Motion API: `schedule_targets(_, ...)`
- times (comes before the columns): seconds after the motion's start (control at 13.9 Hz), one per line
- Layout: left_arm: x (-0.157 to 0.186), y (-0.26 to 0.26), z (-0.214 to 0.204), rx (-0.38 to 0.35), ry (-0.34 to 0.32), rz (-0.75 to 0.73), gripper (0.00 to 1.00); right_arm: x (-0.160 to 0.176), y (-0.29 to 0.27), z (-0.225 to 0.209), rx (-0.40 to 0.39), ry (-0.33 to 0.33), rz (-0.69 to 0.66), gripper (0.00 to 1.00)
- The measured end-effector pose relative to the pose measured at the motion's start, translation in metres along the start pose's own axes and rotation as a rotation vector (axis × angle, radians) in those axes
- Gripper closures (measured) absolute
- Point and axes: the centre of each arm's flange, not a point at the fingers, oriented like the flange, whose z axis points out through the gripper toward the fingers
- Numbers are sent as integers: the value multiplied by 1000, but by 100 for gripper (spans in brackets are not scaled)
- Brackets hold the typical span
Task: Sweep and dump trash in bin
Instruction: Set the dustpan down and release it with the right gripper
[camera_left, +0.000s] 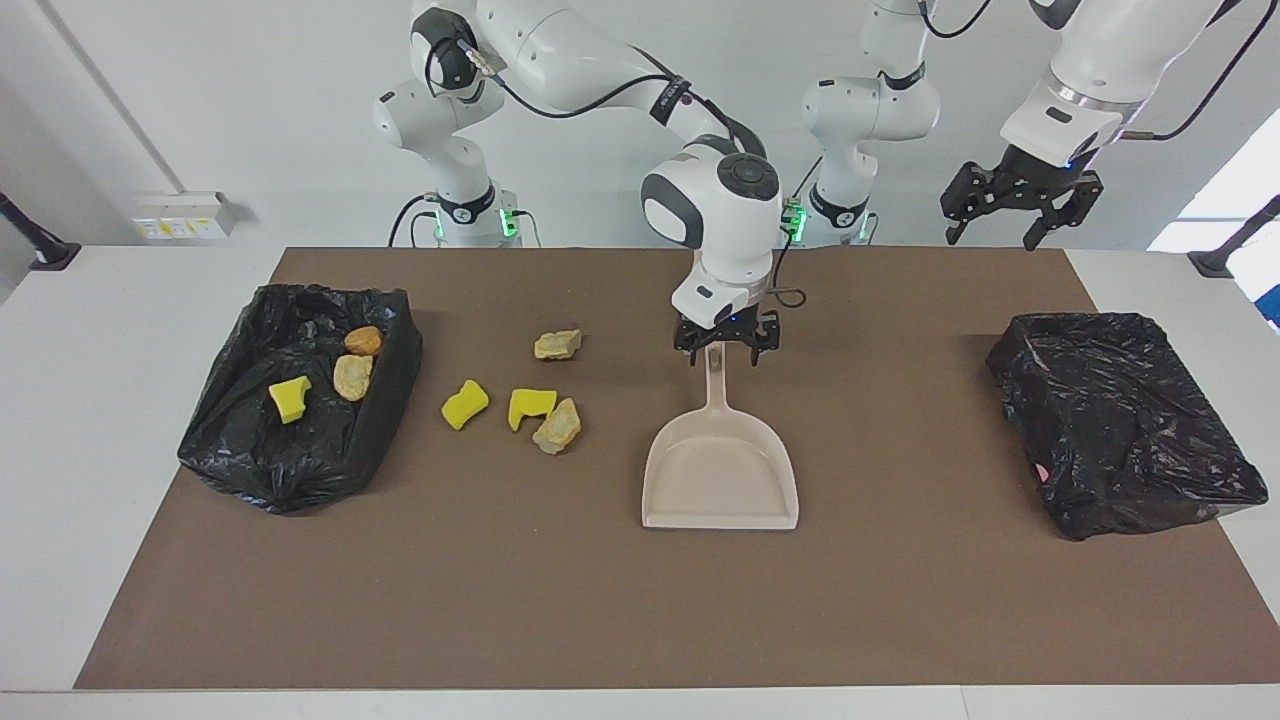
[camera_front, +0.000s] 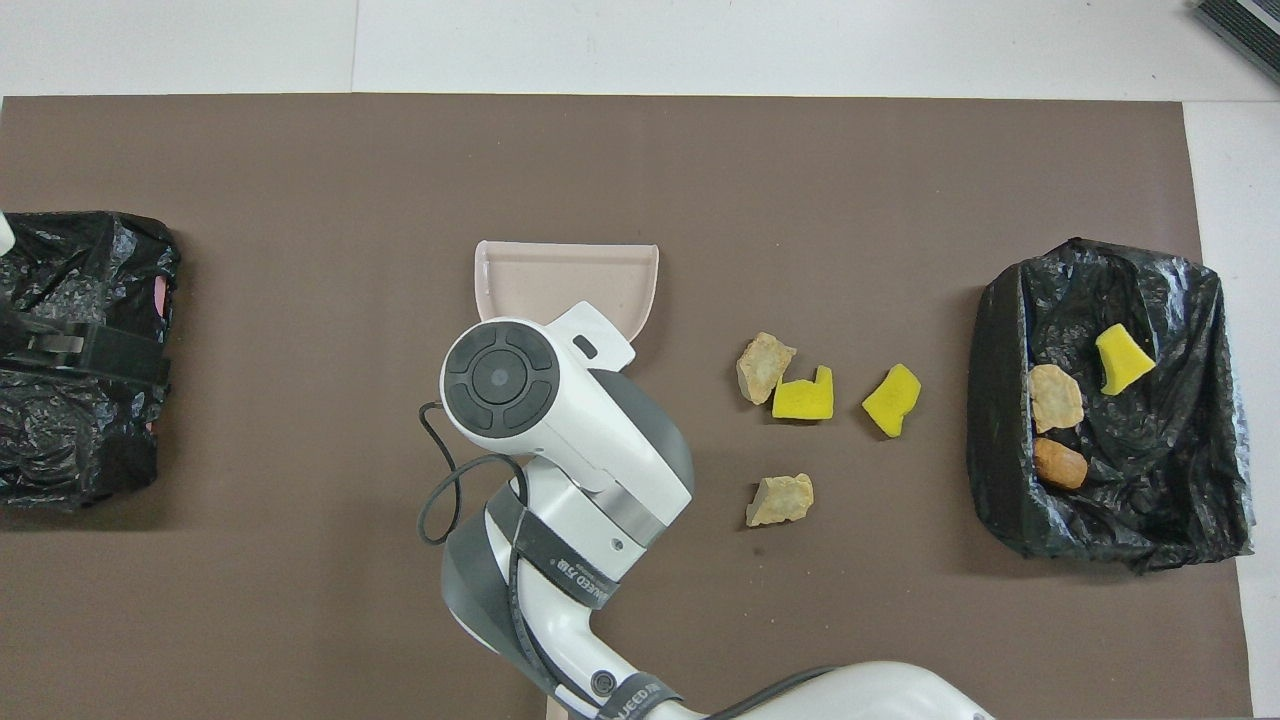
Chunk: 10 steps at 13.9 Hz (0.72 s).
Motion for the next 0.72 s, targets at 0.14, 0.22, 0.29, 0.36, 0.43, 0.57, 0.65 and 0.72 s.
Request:
schedule_targets(0.14,0,0,0,0,0,0,0,-30,-3,-9,14,-62,5,0)
schedule_targets(0.22,1,0,-1,0,6,0,0,-48,-2,-13,19,-84,12,0)
schedule_targets(0.29,2,0,-2,1,22,-1,0,-63,1,-16,14,-94,17,0)
schedule_targets(0.36,5,-2,-4,2,47,-3,0,-81,5,-18,11,-111,22,0)
schedule_targets(0.43,8,-3,-4,3,63,-5,0,-101,8,-19,13,-127,35,0)
schedule_targets(0.57,16,-2,-2,4,94,-3,0,-135,9,-18,26,-120,83,0)
schedule_targets(0.65,24,0,1,5,118,1,0,-153,9,-13,32,-111,108,0)
schedule_targets(0.72,33,4,8,5,130,10,0,-170,10,-7,39,-108,124,0)
